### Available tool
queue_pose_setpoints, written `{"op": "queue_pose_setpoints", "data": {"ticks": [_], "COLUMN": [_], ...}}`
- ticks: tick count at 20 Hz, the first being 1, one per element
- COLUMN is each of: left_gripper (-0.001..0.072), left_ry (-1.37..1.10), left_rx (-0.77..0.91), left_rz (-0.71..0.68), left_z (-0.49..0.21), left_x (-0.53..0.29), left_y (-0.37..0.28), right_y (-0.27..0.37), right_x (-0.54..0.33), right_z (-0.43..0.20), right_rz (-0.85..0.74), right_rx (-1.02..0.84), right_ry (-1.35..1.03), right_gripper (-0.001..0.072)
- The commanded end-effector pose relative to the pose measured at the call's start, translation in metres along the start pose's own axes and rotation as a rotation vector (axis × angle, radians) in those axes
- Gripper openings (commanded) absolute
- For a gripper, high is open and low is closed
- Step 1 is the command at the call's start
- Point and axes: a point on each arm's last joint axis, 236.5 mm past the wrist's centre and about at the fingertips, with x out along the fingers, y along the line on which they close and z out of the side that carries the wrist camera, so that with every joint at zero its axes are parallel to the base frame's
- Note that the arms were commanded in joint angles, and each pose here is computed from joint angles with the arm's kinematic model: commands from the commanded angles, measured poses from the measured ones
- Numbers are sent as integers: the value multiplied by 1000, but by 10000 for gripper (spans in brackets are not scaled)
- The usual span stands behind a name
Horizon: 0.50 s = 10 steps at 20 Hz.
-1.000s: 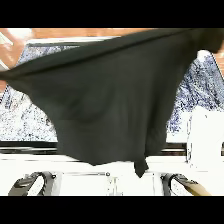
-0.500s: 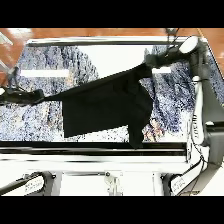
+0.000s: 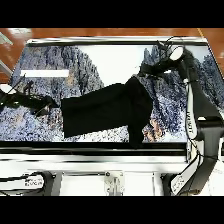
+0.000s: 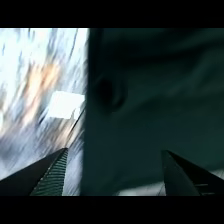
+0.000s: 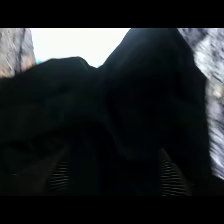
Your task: Fold the shirts.
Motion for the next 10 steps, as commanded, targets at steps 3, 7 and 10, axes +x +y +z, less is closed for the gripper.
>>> {"op": "queue_pose_setpoints", "data": {"ticks": [3,7,10], "left_gripper": [653,654,655], "left_ry": [174,91,8], "left_rx": [-75,-243,-300], "left_rz": [22,-80,-199], "left_z": [-79,-128,-133], "left_x": [-35,30,65], "left_y": [47,49,39], "right_y": [-118,-87,-78], "right_x": [-106,-88,-70], "right_z": [-102,-128,-139], "right_rz": [-340,68,142], "right_rx": [82,328,360], "right_ry": [359,329,330], "right_gripper": [503,614,614]}}
